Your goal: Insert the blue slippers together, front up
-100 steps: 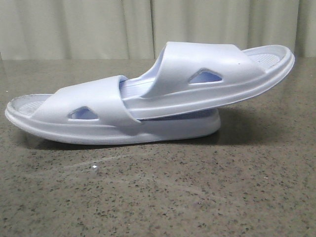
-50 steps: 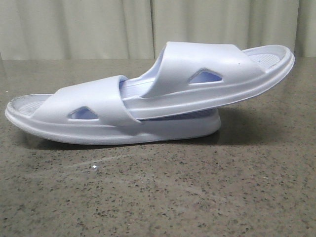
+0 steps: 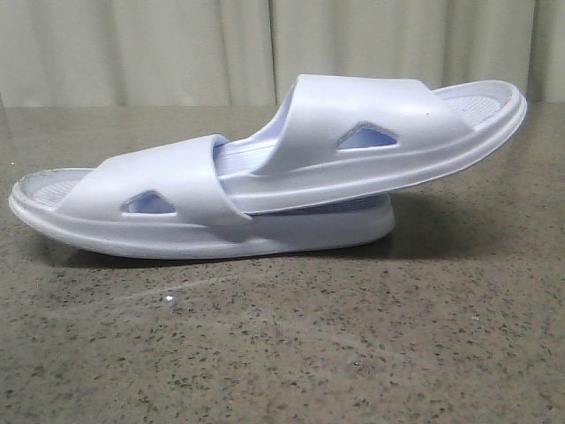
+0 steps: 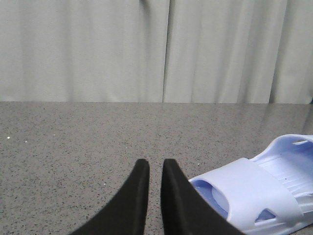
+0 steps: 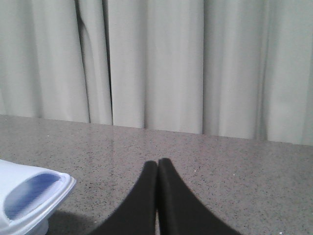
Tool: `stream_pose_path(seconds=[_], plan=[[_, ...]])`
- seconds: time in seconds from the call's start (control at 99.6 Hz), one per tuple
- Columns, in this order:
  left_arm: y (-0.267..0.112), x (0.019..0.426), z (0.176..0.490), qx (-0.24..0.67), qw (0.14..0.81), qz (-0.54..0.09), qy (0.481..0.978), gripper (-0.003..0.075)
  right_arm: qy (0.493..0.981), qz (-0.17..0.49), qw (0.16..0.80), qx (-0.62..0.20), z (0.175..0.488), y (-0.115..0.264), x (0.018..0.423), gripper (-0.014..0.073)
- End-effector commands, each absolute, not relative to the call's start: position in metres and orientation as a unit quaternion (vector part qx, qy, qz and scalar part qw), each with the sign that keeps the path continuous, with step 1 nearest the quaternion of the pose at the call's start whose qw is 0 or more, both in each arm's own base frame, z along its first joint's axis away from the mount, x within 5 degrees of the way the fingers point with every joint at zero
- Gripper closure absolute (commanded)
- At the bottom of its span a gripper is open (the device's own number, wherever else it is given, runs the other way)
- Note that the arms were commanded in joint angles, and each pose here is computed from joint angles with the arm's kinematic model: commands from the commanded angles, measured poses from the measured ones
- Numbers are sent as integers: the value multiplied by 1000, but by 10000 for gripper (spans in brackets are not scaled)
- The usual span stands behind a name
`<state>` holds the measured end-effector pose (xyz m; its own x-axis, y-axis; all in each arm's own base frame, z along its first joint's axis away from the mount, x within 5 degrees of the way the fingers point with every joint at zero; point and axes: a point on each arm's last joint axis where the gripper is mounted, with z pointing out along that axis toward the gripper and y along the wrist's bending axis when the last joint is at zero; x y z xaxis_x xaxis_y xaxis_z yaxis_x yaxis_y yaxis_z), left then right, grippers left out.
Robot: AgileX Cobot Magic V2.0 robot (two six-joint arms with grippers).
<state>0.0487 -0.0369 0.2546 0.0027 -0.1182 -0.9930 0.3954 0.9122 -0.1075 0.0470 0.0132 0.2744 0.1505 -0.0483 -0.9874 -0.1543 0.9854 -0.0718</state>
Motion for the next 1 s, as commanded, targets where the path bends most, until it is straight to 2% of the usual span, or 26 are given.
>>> stream_pose_path(seconds=[0.0,0.261,0.412,0.532,0.713,0.904,0.994], plan=[[-36,48,264,85,709,-196,672,704,630,16,774,-62,286,9,46,702],[-34,47,264,81,716,-189,667,704,630,15,774,-61,286,9,46,702],[-26,48,262,88,727,-110,672,704,630,15,774,-61,286,9,46,702],[-17,49,258,50,720,-86,687,704,630,15,774,-61,286,9,46,702],[-8,50,252,49,707,-37,704,704,630,15,774,-61,286,9,46,702],[-5,55,240,42,756,-24,653,704,630,15,774,-61,286,9,46,702],[-5,56,231,35,761,-31,647,704,630,15,774,-61,286,9,46,702]])
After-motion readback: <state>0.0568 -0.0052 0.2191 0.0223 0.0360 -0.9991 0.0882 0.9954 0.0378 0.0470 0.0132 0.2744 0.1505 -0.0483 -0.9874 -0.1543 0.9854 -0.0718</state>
